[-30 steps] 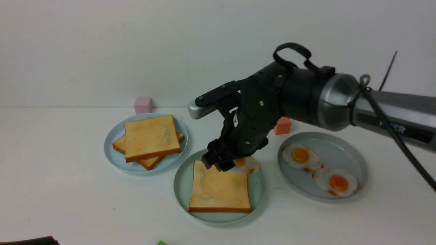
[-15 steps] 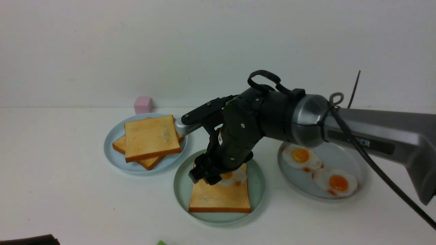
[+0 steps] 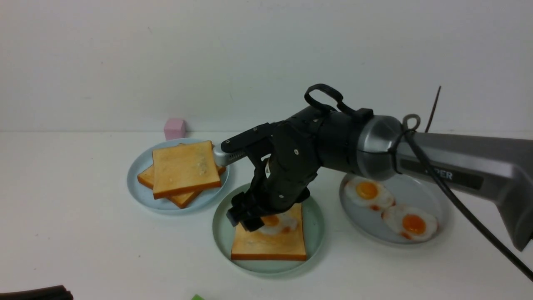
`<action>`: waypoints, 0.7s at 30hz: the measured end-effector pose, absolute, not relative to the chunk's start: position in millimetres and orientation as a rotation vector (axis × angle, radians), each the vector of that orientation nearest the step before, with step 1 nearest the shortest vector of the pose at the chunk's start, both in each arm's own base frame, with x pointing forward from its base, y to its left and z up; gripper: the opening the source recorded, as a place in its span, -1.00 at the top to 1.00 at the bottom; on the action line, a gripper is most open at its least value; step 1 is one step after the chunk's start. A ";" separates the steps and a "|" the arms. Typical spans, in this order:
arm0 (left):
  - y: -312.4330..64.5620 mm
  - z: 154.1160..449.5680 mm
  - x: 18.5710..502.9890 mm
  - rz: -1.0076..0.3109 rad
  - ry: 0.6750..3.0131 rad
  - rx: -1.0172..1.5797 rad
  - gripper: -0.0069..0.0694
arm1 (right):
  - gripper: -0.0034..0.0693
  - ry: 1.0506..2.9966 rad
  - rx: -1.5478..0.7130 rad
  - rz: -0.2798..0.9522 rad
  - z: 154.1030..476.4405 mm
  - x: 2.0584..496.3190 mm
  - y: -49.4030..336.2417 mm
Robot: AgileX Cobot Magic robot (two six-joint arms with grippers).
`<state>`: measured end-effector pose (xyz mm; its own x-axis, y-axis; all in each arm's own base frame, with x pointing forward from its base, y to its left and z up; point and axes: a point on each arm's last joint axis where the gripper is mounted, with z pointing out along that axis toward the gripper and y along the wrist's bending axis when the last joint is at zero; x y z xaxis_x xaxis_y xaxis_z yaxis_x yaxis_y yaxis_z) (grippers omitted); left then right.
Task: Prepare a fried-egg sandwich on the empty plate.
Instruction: Use the right arm to place the fried egg on the slice of bread in the middle, then use the left arm to grab a slice of bread
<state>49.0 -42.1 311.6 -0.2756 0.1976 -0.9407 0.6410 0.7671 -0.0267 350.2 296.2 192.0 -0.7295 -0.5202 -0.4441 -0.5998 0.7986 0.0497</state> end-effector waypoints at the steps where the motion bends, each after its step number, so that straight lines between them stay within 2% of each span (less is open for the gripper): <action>1: -42.1 311.4 49.0 -0.491 1.838 0.647 0.72 | -0.72 2.574 -0.842 0.264 191.9 350.0 296.1; 4: -41.8 310.0 48.5 -0.490 1.853 0.655 0.72 | -0.70 2.600 -0.852 0.253 196.1 346.8 293.5; 8: -43.4 306.5 50.4 -0.506 1.916 0.623 0.72 | -0.67 2.606 -0.863 0.252 227.0 335.0 286.3; 9: -45.1 304.8 52.5 -0.512 1.946 0.612 0.72 | -0.64 2.594 -0.861 0.265 246.9 328.0 282.0; 10: -45.4 304.5 52.9 -0.514 1.952 0.608 0.72 | -0.64 2.591 -0.862 0.266 250.0 326.6 281.4; 12: -51.3 300.5 60.0 -0.514 2.015 0.596 0.72 | -0.57 2.584 -0.867 0.274 286.7 309.8 268.7; 14: -56.3 296.8 66.0 -0.508 2.064 0.593 0.72 | -0.52 2.592 -0.875 0.263 303.5 300.2 260.1; 16: -67.8 292.9 79.8 -0.495 2.157 0.585 0.79 | -0.33 2.609 -0.890 0.218 334.4 279.1 239.4; 18: -79.0 293.8 94.1 -0.472 2.218 0.587 0.85 | -0.14 2.614 -0.883 0.198 347.6 266.8 227.2; 21: -98.5 298.7 129.2 -0.397 2.290 0.586 0.85 | 0.28 2.616 -0.858 0.194 361.3 242.7 205.6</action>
<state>129.2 -98.5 298.7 -0.6319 0.2930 -0.7175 0.5172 0.8489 -0.1089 242.7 205.6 361.3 -0.7419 -0.5418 -0.3949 -0.5942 0.8042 0.0128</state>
